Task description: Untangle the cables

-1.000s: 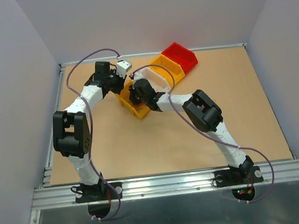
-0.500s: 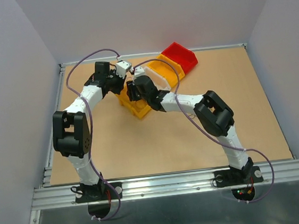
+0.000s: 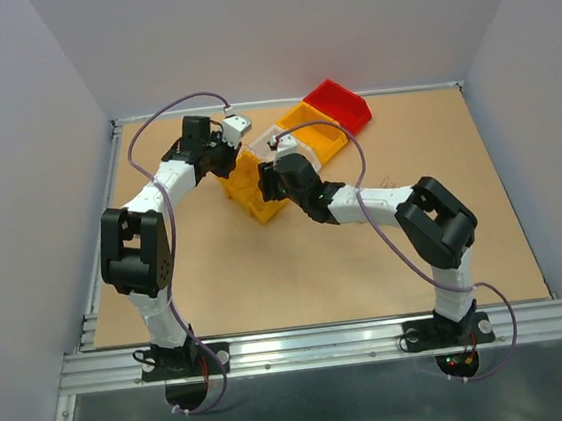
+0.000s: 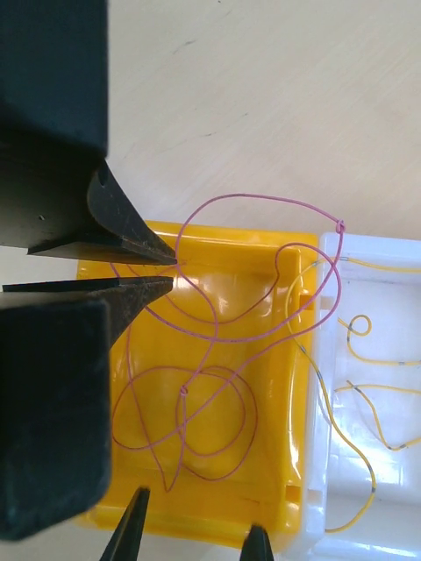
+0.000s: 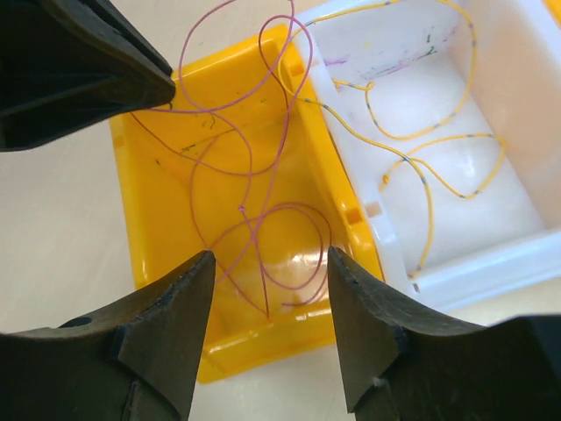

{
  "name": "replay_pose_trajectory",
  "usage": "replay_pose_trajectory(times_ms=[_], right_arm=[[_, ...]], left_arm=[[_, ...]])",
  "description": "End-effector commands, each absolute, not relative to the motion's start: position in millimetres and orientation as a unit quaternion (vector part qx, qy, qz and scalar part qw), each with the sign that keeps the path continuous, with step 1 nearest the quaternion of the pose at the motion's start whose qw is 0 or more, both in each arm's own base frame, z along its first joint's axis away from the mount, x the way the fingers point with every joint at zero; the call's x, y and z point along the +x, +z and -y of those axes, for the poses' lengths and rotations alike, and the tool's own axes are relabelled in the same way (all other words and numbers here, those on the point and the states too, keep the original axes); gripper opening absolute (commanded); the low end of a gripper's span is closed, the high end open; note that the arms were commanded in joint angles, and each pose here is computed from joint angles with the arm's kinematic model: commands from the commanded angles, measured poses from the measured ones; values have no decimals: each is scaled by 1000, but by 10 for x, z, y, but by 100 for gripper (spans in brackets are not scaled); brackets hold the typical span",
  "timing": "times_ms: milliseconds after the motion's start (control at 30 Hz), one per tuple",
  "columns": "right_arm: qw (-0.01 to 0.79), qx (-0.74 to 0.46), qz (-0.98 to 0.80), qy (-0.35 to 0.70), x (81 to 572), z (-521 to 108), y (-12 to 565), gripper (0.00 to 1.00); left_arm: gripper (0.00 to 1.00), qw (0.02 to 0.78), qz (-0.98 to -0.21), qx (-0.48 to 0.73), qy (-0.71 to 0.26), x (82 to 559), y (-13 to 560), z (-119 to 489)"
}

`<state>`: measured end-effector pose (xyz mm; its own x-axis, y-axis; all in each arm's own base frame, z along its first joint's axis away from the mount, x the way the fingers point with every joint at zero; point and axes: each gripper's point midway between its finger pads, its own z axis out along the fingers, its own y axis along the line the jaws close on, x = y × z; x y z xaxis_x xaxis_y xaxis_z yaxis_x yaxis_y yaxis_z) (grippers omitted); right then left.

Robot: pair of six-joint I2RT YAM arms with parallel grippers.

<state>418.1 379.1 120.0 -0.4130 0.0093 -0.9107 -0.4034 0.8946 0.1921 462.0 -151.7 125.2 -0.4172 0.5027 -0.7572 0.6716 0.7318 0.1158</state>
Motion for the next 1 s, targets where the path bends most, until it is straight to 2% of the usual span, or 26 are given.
replay_pose_trajectory(times_ms=[0, 100, 200, 367, 500, 533, 667, 967], right_arm=[[588, -91, -771, 228, 4144, -3700, 1801, 61], [594, -86, -768, 223, 4045, -3553, 1893, 62], [604, -70, -766, 207, 3950, -3334, 1947, 67], [620, -38, -761, 187, 3837, -2943, 2050, 74], [633, -17, -751, 186, 3757, -2665, 2154, 77], [635, -10, -749, 186, 3726, -2582, 2172, 77], [641, 0, -744, 186, 3681, -2430, 2218, 78], [644, 0, -739, 198, 3614, -2364, 2270, 78]], left_arm=[[22, 438, -819, 358, -96, 4694, 1512, 1616], [24, 448, -819, 349, -85, 4710, 1562, 1586], [33, 466, -817, 333, -73, 4710, 1672, 1536], [42, 487, -810, 319, -66, 4715, 1795, 1506], [54, 504, -807, 303, -60, 4752, 1850, 1470], [60, 505, -809, 295, -58, 4763, 1839, 1443], [63, 521, -797, 295, -76, 4870, 1896, 1480], [63, 460, -819, 322, -117, 5105, 1507, 1687]])
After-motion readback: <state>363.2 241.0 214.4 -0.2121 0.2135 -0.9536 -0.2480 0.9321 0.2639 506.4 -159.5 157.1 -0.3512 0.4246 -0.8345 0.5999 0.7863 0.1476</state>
